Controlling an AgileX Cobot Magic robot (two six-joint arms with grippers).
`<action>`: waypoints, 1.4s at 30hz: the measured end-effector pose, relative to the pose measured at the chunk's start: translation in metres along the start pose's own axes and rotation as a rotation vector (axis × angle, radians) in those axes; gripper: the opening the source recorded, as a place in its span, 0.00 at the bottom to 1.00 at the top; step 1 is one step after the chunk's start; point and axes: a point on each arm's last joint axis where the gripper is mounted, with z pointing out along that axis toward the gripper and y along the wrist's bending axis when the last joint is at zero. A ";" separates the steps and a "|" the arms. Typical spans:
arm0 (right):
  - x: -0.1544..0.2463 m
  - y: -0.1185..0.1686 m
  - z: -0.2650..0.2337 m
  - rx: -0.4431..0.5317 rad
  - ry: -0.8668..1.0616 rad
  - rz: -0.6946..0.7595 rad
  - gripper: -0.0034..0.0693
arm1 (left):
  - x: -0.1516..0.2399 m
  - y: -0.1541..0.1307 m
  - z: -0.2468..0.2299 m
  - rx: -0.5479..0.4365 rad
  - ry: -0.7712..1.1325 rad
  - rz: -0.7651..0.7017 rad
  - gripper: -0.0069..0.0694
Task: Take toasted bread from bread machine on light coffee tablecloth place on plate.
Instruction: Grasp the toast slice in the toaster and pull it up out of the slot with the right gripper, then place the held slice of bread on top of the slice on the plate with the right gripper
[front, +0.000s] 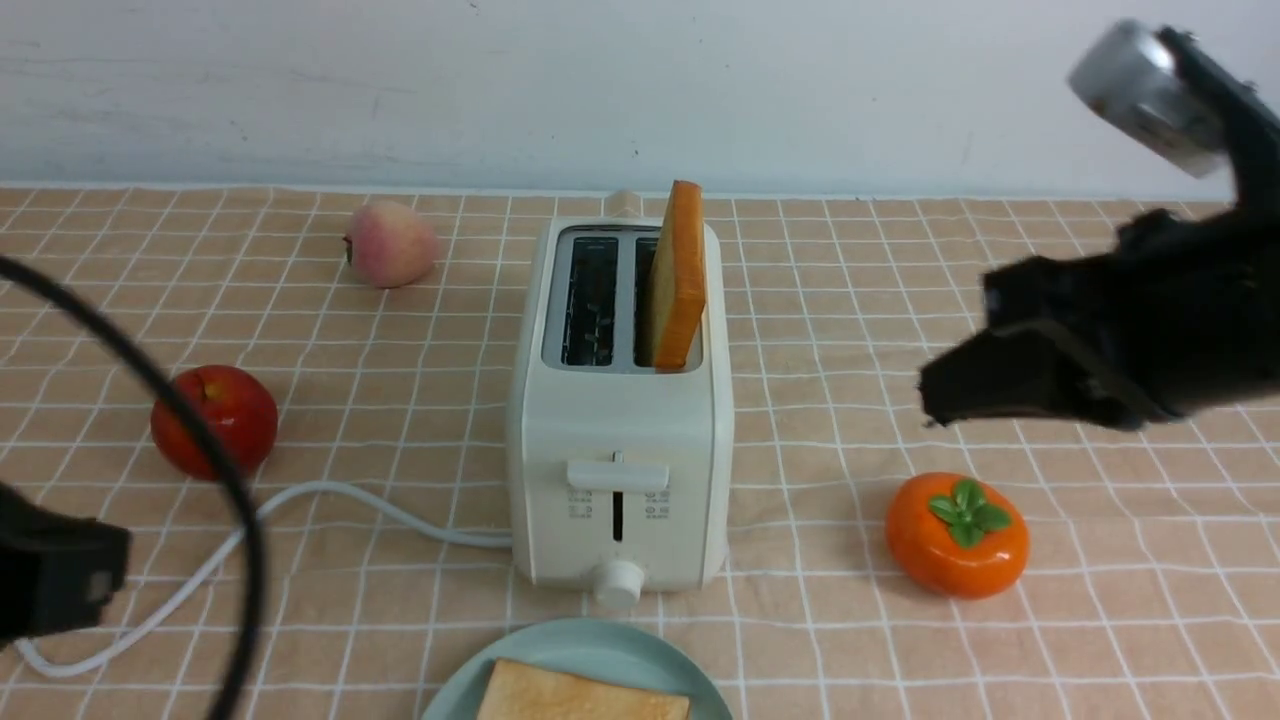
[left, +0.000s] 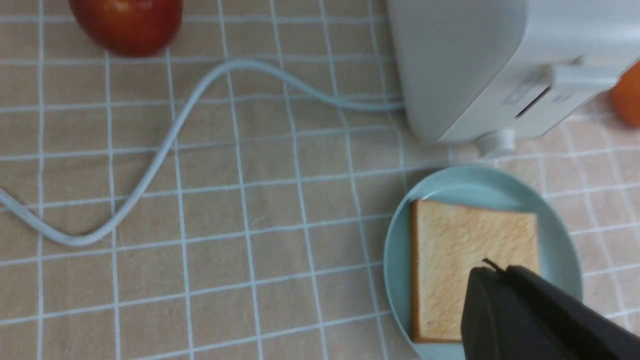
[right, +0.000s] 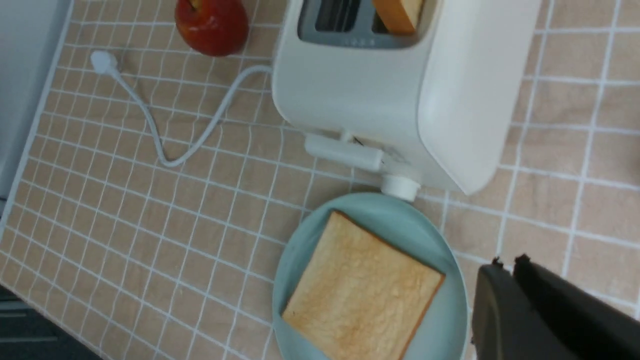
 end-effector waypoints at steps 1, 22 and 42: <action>-0.005 0.002 0.006 0.006 -0.005 -0.010 0.18 | 0.005 0.001 -0.013 0.015 -0.040 -0.008 0.07; -0.087 -0.014 0.151 0.043 0.030 -0.015 0.65 | 0.070 0.020 -0.089 0.058 -0.131 -0.058 0.07; -0.076 0.065 -0.048 0.007 0.013 -0.426 0.18 | 0.066 0.026 -0.090 -0.007 -0.180 -0.041 0.07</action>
